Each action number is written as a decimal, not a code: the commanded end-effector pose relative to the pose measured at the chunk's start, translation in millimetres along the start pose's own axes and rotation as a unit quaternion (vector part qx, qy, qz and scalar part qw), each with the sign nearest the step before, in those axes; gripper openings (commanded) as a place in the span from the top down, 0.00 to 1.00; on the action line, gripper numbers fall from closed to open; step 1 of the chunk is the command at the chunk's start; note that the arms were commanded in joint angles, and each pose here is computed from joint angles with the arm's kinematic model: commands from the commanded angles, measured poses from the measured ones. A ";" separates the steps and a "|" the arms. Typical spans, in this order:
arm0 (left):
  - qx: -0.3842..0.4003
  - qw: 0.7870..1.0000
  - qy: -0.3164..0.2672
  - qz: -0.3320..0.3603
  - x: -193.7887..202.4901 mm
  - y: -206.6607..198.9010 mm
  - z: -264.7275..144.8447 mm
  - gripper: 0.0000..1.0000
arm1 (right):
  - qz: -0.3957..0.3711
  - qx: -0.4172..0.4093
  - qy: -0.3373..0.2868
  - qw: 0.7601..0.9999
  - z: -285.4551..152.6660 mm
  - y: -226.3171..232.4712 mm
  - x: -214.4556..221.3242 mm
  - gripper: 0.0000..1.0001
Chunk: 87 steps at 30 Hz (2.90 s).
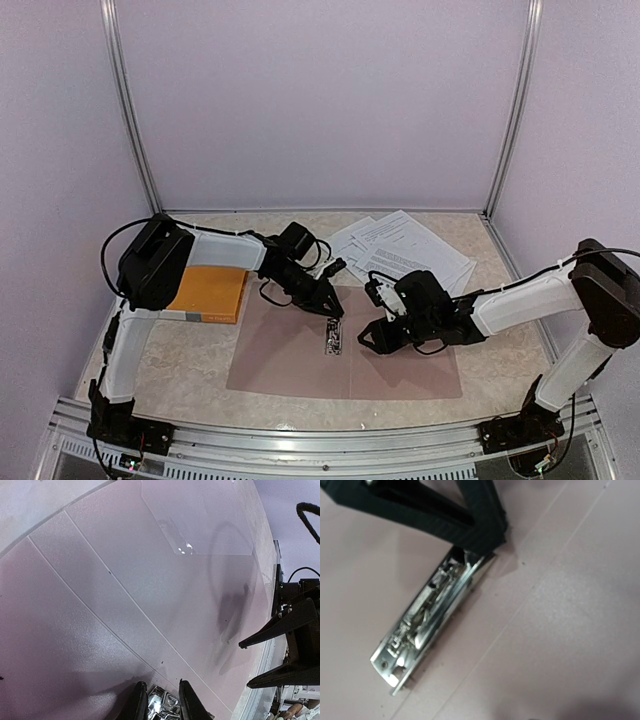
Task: Put the files into the folder
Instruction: Open the spring clip on the folder.
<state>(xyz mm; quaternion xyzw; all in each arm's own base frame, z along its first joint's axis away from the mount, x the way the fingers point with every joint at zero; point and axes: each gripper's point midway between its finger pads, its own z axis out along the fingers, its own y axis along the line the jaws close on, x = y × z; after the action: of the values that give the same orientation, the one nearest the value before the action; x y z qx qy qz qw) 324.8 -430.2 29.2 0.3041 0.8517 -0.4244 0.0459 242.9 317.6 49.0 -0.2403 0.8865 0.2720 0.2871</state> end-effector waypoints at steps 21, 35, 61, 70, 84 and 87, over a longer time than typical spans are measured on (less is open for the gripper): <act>0.006 1.000 0.007 -0.019 -0.1 4.3 3.2 1.00 | 0.001 0.002 0.011 1.000 2.1 0.4 6.8 0.61; 0.013 0.997 -0.038 -0.069 2.9 4.2 5.7 1.00 | 0.008 -0.003 0.004 1.000 1.2 5.3 3.0 0.56; -0.028 0.989 -0.104 -0.102 11.6 -17.9 7.4 1.00 | 0.012 0.018 0.034 0.999 12.0 30.2 22.2 0.48; -0.028 0.990 -0.099 -0.095 15.8 -16.7 7.8 1.00 | 0.003 0.049 0.060 0.997 30.7 37.0 33.3 0.53; -0.030 0.990 -0.100 -0.090 16.2 -17.8 5.4 1.00 | -0.013 0.097 0.080 0.992 38.4 34.7 42.3 0.62; -0.030 0.990 -0.099 -0.091 16.9 -17.1 5.9 1.00 | -0.017 0.106 0.084 0.991 40.2 35.5 46.6 0.63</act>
<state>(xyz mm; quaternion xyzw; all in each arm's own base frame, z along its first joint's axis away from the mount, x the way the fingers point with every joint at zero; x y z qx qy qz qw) 301.8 -438.6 28.6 0.1756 0.8773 -0.4371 0.0923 214.7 367.5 25.7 -0.2397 0.9132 0.1976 0.2639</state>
